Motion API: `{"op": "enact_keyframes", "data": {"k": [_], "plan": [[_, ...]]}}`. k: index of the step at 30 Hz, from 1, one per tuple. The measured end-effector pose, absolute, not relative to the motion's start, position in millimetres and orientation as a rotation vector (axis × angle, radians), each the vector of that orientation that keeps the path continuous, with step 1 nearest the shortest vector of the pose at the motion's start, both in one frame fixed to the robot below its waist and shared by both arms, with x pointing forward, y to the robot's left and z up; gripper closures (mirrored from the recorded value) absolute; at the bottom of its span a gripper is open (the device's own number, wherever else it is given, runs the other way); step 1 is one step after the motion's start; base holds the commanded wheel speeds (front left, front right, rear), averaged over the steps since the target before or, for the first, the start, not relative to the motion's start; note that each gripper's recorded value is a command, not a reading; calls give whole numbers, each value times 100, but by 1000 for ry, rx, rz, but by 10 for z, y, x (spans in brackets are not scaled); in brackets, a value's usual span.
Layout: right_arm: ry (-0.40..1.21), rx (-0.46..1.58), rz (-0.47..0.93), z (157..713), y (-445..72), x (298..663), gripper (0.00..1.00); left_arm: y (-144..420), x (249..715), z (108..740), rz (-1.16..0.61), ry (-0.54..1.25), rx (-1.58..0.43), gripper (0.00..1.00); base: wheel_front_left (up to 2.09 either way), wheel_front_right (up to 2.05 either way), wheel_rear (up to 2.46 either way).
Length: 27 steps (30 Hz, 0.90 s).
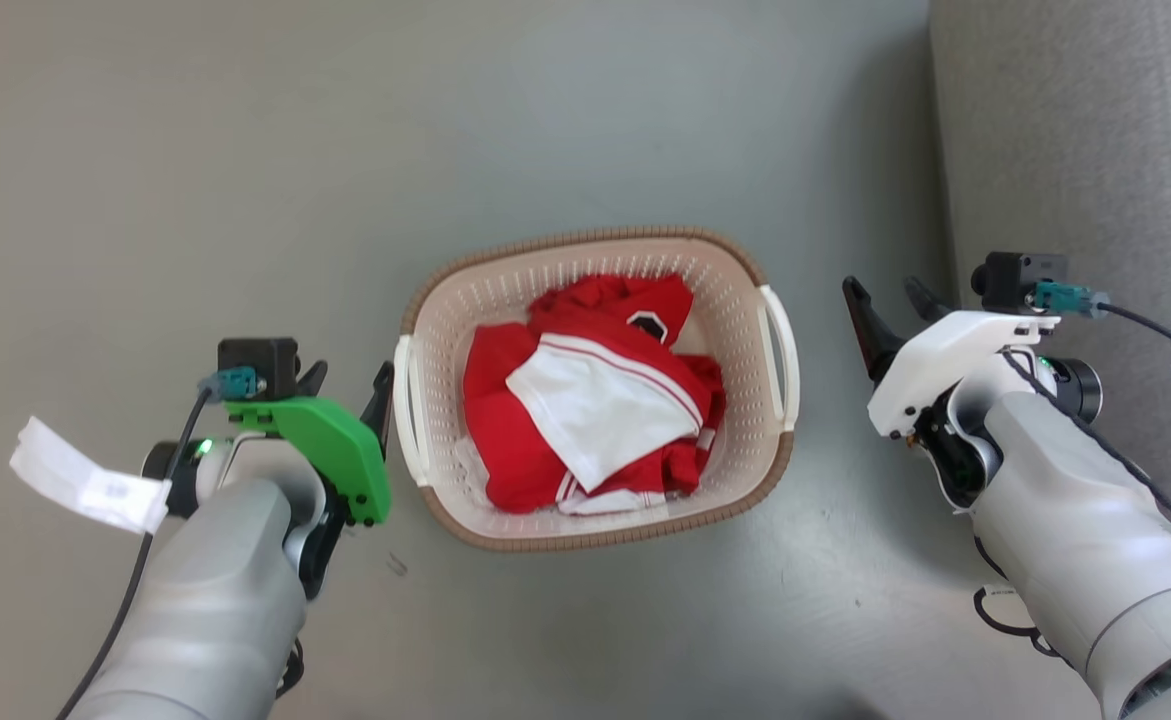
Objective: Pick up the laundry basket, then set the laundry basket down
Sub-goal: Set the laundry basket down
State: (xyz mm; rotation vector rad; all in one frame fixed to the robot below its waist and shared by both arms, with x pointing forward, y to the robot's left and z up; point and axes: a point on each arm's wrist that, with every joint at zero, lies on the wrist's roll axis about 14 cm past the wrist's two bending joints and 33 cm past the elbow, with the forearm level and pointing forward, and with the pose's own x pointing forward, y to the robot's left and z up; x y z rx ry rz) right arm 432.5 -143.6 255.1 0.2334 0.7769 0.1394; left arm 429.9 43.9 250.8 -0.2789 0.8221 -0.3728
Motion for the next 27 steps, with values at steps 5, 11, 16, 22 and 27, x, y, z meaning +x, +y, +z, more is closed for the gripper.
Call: {"op": "enact_keyframes", "data": {"k": [5, 11, 16, 22, 27], "plan": [[670, 256, 137, 2900, -1437, 4458, 0, 483, 4256, 2697, -365, 784, -277, 0, 0, 0, 0], [611, 255, 115, 3132, -1497, 4358, 0, 453, 4491, 3157, -360, 641, -314, 0, 0, 0, 0], [536, 255, 117, 3379, -1473, 4361, 0, 567, 4665, 3515, -323, 526, -318, 0, 0, 0, 0], [439, 267, 101, 3680, -1495, 4358, 0, 610, 4674, 3842, -305, 424, -310, 0, 0, 0, 0], [352, 251, 104, 3948, -1498, 4361, 0, 685, 4695, 4131, -286, 331, -295, 0, 0, 0, 0]]}}
